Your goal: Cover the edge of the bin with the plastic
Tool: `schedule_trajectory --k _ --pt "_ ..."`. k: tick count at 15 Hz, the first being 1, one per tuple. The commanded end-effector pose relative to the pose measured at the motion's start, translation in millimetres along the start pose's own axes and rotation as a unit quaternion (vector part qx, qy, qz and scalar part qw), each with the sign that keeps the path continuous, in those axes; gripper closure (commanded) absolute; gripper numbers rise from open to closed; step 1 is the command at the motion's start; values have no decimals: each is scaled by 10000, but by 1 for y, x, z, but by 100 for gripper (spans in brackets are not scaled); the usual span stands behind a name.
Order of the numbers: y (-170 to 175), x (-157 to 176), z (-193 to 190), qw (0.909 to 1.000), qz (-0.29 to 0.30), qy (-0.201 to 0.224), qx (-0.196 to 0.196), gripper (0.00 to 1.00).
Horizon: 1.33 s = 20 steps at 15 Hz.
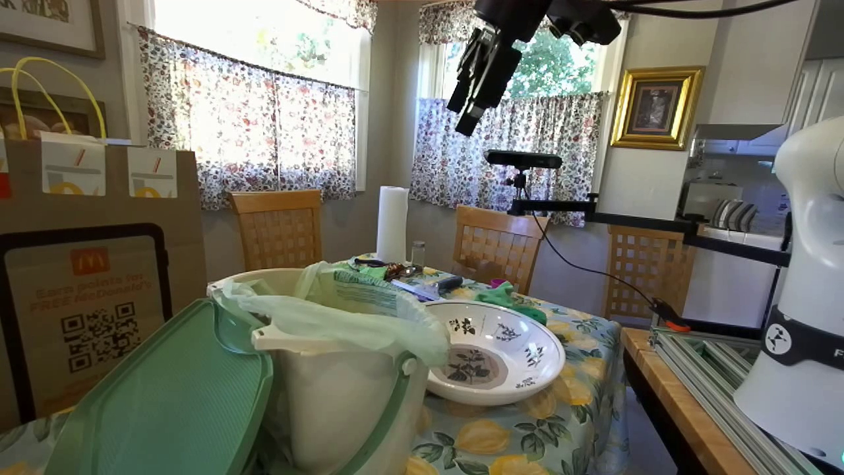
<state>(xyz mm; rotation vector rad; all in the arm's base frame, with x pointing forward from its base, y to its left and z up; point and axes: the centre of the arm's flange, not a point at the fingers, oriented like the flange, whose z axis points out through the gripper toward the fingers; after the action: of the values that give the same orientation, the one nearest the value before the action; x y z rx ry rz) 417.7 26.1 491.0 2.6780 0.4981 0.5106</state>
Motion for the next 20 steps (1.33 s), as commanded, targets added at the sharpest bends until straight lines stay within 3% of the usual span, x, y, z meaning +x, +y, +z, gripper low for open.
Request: schedule_trajectory --k 1,5,11,20 --pt "0 0 0 10000 1 6 -2 0" --pt "-3 5 3 10000 -39 -32 -15 0" --pt "-34 28 34 9984 -433 -214 278 0" --pt "-47 99 84 9953 -658 -376 603 0"
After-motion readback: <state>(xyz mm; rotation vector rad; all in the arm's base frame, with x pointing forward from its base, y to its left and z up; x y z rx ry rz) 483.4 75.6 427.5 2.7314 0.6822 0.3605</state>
